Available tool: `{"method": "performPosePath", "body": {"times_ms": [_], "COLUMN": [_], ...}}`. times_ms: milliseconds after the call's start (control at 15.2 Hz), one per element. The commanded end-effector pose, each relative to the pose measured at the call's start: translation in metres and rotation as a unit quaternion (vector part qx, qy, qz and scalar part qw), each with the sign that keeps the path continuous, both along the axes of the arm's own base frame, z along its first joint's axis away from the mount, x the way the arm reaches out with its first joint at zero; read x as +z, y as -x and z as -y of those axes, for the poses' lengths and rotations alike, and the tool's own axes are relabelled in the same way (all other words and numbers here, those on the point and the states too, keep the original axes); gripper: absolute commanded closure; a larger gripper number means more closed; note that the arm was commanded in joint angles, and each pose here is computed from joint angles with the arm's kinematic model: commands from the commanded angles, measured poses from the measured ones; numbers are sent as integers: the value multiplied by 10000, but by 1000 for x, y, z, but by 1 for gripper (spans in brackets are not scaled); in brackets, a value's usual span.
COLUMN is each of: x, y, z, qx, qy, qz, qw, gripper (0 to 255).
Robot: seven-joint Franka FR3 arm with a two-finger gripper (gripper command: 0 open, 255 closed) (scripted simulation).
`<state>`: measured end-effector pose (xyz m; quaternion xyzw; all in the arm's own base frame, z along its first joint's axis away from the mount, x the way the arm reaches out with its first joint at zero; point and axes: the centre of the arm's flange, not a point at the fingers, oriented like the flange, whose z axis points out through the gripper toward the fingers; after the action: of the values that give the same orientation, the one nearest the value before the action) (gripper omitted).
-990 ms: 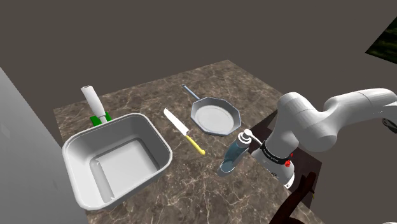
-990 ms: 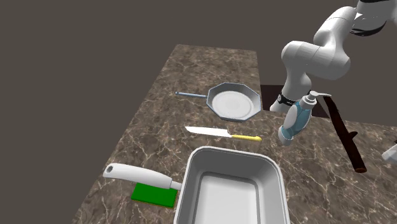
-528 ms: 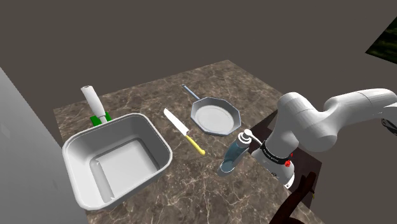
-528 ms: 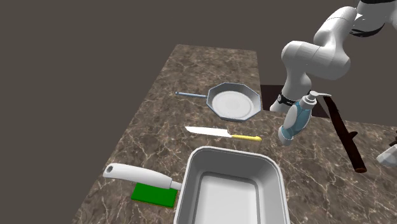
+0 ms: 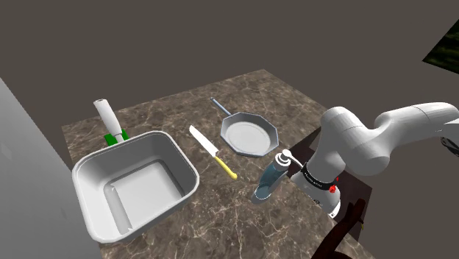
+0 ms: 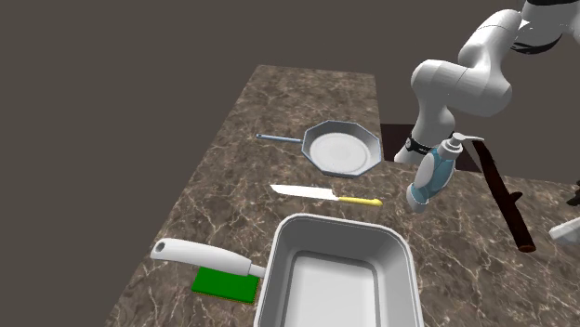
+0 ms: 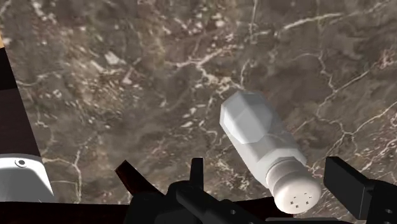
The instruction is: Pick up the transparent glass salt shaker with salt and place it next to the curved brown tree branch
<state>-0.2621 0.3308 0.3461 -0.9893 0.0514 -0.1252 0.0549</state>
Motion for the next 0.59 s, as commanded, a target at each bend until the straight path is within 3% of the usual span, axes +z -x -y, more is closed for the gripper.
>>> {"method": "performPosePath", "body": {"times_ms": [0, 66, 330, 528], "x": [0, 0, 48, 48], "y": [0, 0, 13, 13], "z": [0, 0, 5, 5], "qx": [0, 0, 0, 0], "qy": [0, 0, 0, 0], "qz": [0, 0, 0, 0], "qw": [10000, 10000, 10000, 10000], "gripper": [0, 0, 0, 0]}}
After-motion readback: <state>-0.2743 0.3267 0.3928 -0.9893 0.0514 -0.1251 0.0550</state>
